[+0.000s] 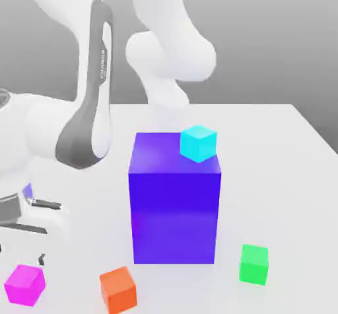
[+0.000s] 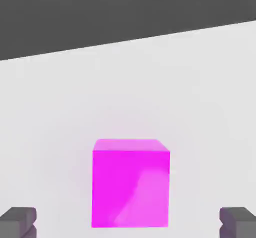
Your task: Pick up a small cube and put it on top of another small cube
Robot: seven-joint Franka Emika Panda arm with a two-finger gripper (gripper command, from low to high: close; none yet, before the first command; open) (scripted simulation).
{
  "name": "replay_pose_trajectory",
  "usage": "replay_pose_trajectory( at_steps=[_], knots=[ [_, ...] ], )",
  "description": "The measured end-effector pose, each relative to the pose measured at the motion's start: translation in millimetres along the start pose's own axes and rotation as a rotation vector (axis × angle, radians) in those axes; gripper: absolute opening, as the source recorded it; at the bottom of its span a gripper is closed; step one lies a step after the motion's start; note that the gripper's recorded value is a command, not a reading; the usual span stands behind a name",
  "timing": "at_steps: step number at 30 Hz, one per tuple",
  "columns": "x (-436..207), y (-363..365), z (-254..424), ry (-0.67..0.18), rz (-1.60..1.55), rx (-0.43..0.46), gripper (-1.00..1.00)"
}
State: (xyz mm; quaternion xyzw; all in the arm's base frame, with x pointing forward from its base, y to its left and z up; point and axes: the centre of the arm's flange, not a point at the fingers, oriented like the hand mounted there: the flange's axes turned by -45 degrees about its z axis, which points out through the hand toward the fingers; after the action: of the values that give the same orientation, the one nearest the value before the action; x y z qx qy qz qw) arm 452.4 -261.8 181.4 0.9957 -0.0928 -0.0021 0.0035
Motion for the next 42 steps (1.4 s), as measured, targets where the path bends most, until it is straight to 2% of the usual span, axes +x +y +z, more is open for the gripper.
replay_pose_trajectory(
  at_steps=[3,4,10,16,23,29,39,42],
  knots=[
    [0,1,39,0.005,0.003,0.007,0.00],
    [-1,1,49,0.004,0.003,0.007,-1.00],
    [-1,1,54,0.003,0.002,0.007,-1.00],
    [4,-9,-9,0.009,-0.007,0.018,-1.00],
    [54,-156,-50,0.063,-0.133,0.158,-1.00],
    [60,-298,-86,0.077,-0.248,0.302,-1.00],
    [-14,-525,-149,0.010,-0.432,0.552,-1.00],
    [-46,-568,-146,-0.047,-0.451,0.577,-1.00]
  ],
)
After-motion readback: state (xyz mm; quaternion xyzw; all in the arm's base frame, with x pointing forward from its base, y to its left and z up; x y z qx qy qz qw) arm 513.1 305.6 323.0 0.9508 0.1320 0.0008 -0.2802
